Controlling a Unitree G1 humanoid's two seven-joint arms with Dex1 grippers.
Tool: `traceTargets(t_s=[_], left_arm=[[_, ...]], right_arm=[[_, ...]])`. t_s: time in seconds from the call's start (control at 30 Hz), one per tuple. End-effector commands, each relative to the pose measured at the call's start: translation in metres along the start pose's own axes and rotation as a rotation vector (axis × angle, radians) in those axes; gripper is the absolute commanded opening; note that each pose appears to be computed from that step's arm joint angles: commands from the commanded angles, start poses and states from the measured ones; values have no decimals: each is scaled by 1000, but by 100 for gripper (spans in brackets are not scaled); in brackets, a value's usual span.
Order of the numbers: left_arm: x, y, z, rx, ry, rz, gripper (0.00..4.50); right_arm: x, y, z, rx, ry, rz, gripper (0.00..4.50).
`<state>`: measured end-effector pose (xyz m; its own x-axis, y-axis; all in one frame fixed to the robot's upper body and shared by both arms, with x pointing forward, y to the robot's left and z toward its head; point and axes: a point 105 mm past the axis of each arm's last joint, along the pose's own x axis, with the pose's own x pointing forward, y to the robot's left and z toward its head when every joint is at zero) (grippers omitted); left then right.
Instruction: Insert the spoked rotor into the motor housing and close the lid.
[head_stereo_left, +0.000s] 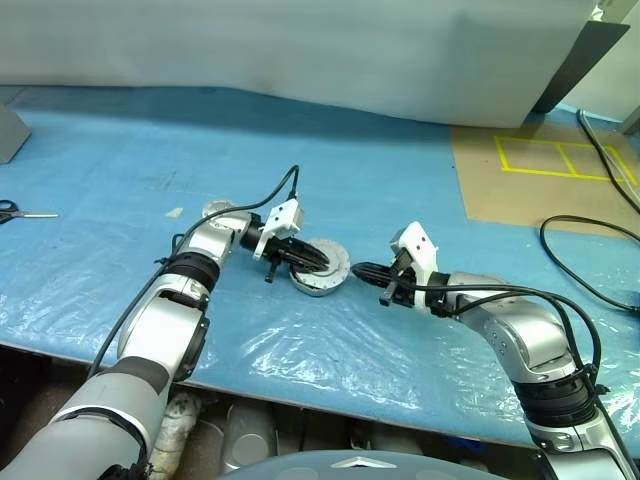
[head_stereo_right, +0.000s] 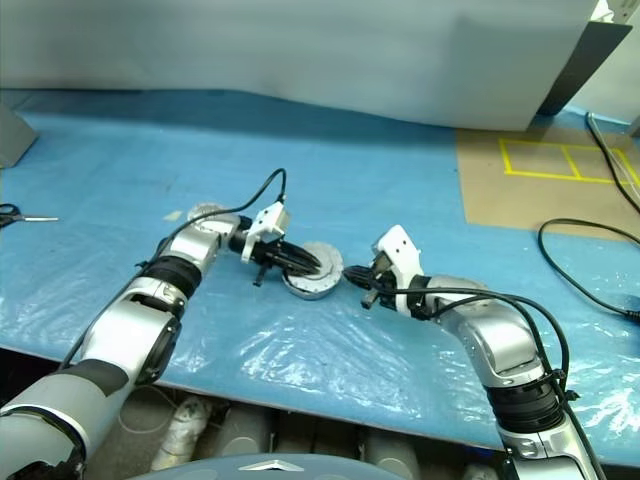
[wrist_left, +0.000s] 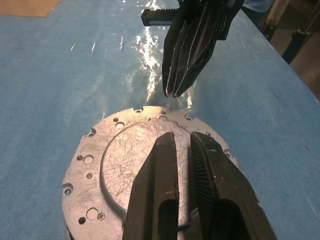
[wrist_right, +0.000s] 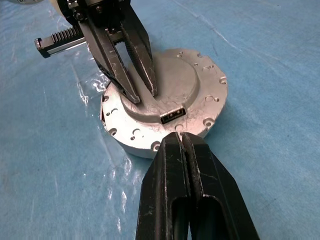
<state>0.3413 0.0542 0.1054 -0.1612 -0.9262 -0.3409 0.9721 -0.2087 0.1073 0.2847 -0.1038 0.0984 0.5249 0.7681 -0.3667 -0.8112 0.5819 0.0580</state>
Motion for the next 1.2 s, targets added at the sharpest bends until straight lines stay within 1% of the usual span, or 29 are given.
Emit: traceTargets(t_s=[0.03, 0.13, 0.2, 0.27, 0.4, 0.43, 0.5, 0.53, 0.6, 0.73, 0.77, 0.83, 0.87, 0.9, 1.03, 1.13, 1.2], left_arm=[[2, -2, 3, 42, 1, -16, 54], [0, -3, 8, 53, -14, -13, 54], [-9, 3, 31, 92, -96, 29, 54], [-17, 8, 46, 101, -151, 62, 54], [-48, 13, 69, 23, -193, 158, 54], [-56, 11, 69, 28, -191, 194, 52], [-70, 4, 61, 24, -163, 255, 52], [-74, 1, 58, 18, -151, 274, 52], [-82, -5, 52, -3, -142, 314, 52], [-100, -19, 31, -47, -77, 442, 52], [-101, -24, 30, -39, -64, 448, 52], [-103, -36, 31, -67, -81, 462, 52], [-104, -40, 30, -81, -84, 480, 52], [-106, -42, 29, -96, -86, 503, 52], [-114, -45, 17, -144, -85, 601, 52], [-119, -49, 4, -164, -42, 651, 52], [-121, -51, 0, -182, -46, 675, 52]], right_arm=[[-3, 0, 11, -58, -28, 6, 0], [-2, 0, 12, -62, -33, 5, 0], [-3, -1, 19, -67, -58, -1, 0], [-4, -1, 25, -69, -79, 0, 0], [-5, 0, 41, -118, -108, 33, 0], [-4, -2, 45, -128, -119, 29, 20], [-1, -6, 55, -143, -147, 27, 57], [1, -7, 57, -148, -154, 27, 85], [8, -7, 57, -159, -150, 44, 152], [32, 8, 52, -187, -134, 168, 289], [36, 8, 51, -193, -128, 181, 326], [44, 10, 48, -207, -106, 213, 390], [48, 9, 46, -223, -93, 219, 429], [52, 9, 44, -239, -80, 227, 447], [63, 2, 39, -316, -36, 213, 447], [65, -4, 38, -339, -27, 200, 447], [65, -5, 37, -347, -25, 207, 447]])
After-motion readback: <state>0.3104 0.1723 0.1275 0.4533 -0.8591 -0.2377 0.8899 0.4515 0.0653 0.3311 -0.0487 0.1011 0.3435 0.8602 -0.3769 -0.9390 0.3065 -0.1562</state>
